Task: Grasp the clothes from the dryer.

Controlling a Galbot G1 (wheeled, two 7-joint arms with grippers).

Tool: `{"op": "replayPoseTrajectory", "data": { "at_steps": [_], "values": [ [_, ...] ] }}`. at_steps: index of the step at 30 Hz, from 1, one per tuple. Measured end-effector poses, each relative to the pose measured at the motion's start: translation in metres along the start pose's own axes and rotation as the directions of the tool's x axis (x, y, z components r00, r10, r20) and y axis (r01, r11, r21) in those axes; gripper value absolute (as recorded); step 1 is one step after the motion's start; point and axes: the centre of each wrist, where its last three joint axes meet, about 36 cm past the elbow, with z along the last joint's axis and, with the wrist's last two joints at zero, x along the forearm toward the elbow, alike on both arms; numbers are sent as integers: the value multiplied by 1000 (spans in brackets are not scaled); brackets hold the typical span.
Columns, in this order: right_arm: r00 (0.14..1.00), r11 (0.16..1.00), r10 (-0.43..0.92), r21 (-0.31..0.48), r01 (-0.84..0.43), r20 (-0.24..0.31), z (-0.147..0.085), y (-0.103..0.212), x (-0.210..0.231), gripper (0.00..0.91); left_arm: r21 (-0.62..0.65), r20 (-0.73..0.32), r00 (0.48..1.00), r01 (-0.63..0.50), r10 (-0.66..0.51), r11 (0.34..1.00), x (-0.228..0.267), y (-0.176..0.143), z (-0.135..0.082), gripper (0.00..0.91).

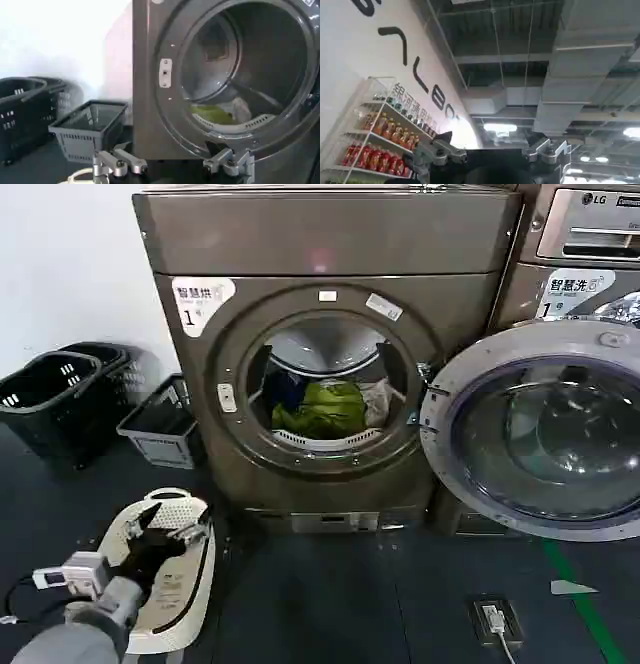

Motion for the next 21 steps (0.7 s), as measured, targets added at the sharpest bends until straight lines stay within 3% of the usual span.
{"op": "replayPoseTrajectory", "data": {
  "at_steps": [21],
  "values": [
    [999, 999, -31, -22, 32, 22, 8, 5, 3, 907, -3, 0, 1000, -4, 4, 1000, -3, 1, 0, 907]
  ]
}}
